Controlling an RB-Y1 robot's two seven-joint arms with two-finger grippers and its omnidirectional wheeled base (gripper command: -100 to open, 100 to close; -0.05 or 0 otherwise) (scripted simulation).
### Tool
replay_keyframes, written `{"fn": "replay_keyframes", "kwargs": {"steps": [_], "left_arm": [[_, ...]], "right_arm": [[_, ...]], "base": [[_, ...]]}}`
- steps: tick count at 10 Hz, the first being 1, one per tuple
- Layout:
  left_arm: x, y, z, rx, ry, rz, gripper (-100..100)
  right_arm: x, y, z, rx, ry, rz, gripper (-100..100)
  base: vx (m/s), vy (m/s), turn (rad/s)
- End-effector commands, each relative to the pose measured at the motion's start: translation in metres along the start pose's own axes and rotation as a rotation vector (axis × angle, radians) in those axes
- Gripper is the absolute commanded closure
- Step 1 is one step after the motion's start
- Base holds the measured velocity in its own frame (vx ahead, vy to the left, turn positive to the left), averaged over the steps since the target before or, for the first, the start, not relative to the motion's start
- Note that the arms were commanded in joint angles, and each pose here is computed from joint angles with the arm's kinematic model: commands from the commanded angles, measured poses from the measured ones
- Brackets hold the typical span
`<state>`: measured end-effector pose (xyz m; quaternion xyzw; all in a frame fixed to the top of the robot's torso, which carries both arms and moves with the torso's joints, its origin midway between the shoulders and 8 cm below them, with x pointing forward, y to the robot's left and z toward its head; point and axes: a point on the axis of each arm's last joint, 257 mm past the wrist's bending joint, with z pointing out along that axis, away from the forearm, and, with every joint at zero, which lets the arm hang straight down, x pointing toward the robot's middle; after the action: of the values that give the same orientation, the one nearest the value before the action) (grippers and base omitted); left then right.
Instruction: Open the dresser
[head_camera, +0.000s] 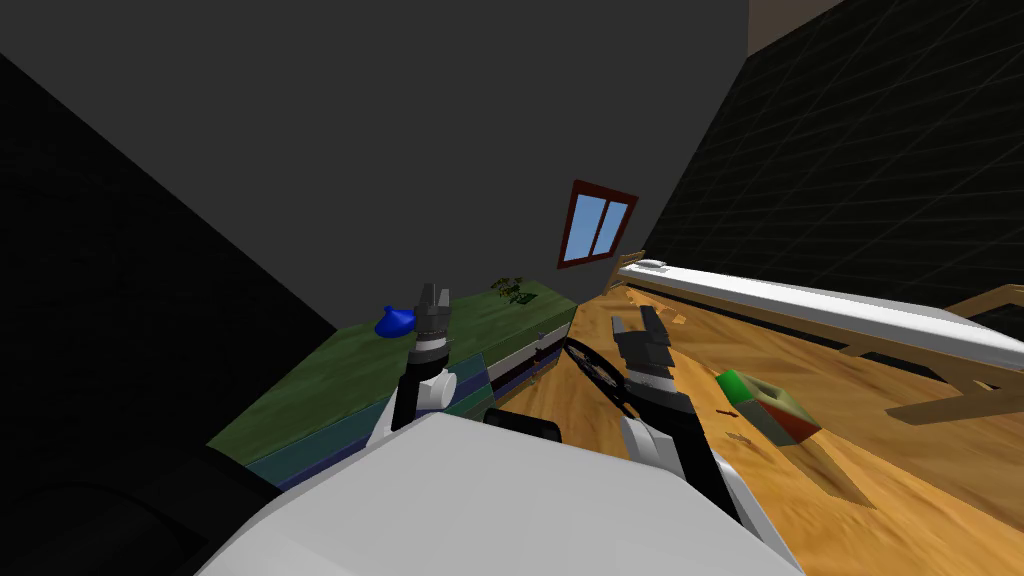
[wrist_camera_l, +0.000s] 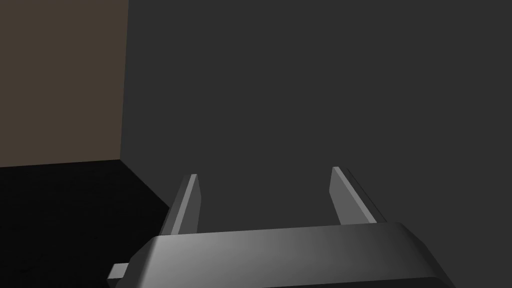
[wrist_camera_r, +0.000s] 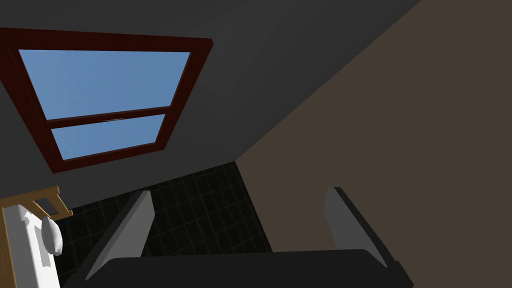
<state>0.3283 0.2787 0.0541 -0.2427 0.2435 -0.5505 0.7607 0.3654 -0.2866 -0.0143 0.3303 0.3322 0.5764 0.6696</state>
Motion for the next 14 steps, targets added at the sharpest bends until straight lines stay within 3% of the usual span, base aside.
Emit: {"fn": "replay_keyframes", "kwargs": {"steps": [1,9,10,14], "left_arm": [[0.000,0.000,0.000,0.000,0.000,0.000,0],[0.000,0.000,0.000,0.000,0.000,0.000,0],[0.004,0.003,-0.002,0.001,0.035,0.006,-100],[0.011,0.021,-0.012,-0.016,0.115,0.010,-100]], "right_arm": [[0.000,0.000,0.000,0.000,0.000,0.000,0],[0.000,0.000,0.000,0.000,0.000,0.000,0],[0.000,0.000,0.000,0.000,0.000,0.000,0],[0.000,0.000,0.000,0.000,0.000,0.000,0]], "base": [[0.000,0.000,0.000],[0.000,0.000,0.000],[0.020,-0.019,0.010],[0.044,-0.064,0.022]]}}
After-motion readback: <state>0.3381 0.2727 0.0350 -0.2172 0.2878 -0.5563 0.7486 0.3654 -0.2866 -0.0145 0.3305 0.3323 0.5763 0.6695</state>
